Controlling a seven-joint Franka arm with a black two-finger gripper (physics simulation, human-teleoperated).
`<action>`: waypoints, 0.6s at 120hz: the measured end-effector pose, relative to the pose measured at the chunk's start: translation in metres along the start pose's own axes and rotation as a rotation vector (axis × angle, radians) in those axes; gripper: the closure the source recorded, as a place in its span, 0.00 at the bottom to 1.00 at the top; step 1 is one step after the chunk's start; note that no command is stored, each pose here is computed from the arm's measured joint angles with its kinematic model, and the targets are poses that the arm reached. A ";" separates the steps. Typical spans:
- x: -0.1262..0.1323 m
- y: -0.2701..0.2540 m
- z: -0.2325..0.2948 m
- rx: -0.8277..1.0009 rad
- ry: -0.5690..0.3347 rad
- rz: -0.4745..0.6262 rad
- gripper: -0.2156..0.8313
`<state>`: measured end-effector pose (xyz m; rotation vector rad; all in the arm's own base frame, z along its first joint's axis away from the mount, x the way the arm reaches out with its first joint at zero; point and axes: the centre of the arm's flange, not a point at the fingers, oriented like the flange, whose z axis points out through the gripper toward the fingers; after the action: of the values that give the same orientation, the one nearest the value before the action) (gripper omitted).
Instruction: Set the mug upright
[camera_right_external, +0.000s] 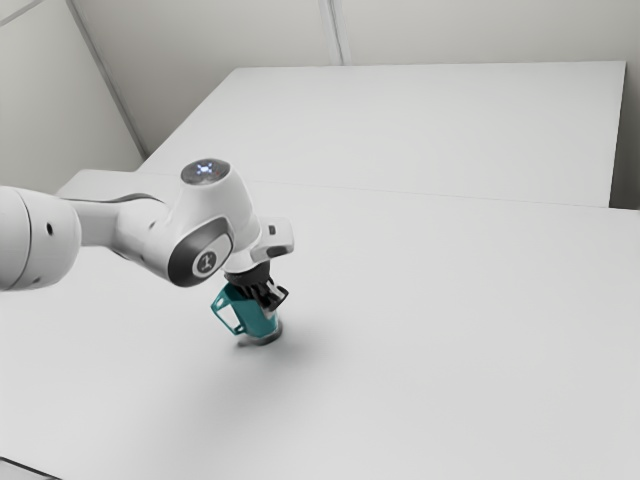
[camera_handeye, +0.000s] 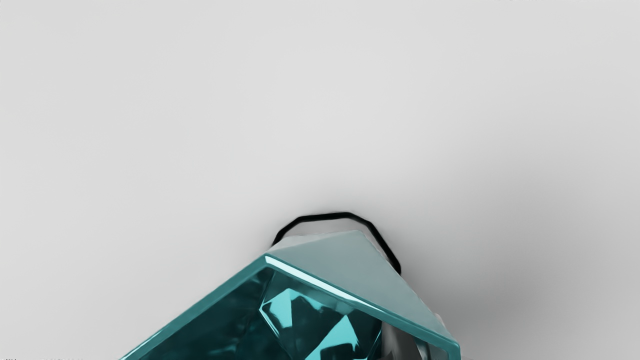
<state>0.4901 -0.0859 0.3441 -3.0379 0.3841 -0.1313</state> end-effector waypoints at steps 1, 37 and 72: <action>0.000 0.000 0.000 0.000 0.001 -0.002 0.95; -0.001 0.001 0.004 -0.007 0.008 -0.050 0.82; 0.001 0.006 -0.010 -0.022 0.040 -0.085 0.46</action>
<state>0.4888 -0.0926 0.3539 -3.0780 0.2602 -0.1944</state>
